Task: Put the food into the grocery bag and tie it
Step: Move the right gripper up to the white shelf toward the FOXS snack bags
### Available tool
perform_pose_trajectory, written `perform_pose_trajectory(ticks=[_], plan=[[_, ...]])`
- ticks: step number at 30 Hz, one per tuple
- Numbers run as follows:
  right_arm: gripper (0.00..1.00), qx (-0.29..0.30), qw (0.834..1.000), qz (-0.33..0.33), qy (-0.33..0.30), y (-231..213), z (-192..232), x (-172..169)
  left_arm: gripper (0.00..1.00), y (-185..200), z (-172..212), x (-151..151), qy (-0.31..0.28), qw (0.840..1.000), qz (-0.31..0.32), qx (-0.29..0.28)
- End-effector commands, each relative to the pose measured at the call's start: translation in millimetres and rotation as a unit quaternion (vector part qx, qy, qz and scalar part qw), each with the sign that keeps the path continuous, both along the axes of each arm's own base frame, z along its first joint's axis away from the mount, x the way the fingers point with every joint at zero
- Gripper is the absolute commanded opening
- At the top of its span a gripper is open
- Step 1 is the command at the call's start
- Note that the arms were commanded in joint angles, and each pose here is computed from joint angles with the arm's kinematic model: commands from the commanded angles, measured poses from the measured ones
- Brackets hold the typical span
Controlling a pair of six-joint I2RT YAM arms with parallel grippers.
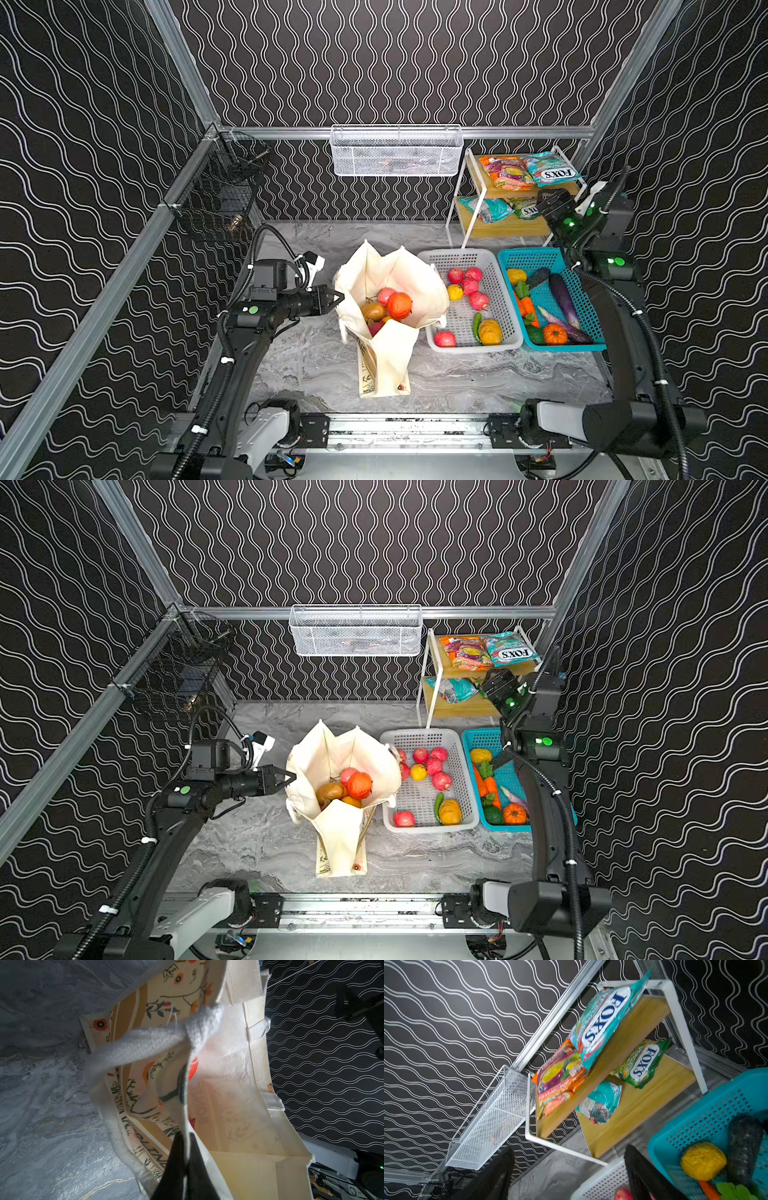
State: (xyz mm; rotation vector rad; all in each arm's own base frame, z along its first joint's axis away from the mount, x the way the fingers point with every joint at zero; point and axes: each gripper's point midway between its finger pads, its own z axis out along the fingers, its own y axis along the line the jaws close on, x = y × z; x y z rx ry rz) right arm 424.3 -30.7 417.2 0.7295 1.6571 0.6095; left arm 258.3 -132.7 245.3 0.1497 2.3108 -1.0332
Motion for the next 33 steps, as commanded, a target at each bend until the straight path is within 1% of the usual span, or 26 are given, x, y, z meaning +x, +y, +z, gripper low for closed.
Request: perform_pose_trajectory(ticks=[1,5,8,10,14,19,22,25,29,33], plan=[[0.82,0.045,0.997,0.012,-0.054,-15,28,12,0.07,0,5,2,-0.015,1.0,-0.007,0.006],[0.78,0.07,0.995,-0.016,-0.063,-47,29,27,0.08,-1,3,3,-0.012,1.0,-0.008,0.002],[0.76,0.084,0.995,-0.018,-0.049,-60,20,48,0.08,-1,1,4,-0.008,1.0,-0.01,0.005],[0.72,0.09,0.995,-0.012,-0.051,-64,19,58,0.08,-1,1,4,-0.007,1.0,-0.01,0.007],[0.69,0.096,0.995,-0.01,-0.039,-69,14,75,0.08,0,1,2,-0.009,1.0,-0.009,0.008],[0.62,0.108,0.993,-0.006,-0.039,-71,10,85,0.08,1,2,-1,-0.01,1.0,-0.007,0.011],[0.59,0.126,0.992,-0.004,-0.029,-74,1,93,0.08,0,3,-1,-0.011,1.0,-0.008,0.009],[0.56,0.144,0.989,-0.007,-0.033,-79,-2,97,0.08,1,3,-1,-0.011,1.0,-0.009,0.012],[0.51,0.153,0.987,-0.003,-0.039,-82,1,106,0.08,0,3,0,-0.012,1.0,-0.008,0.01],[0.46,0.164,0.986,-0.002,-0.033,-84,-8,116,0.08,0,0,1,-0.011,1.0,-0.008,0.008]])
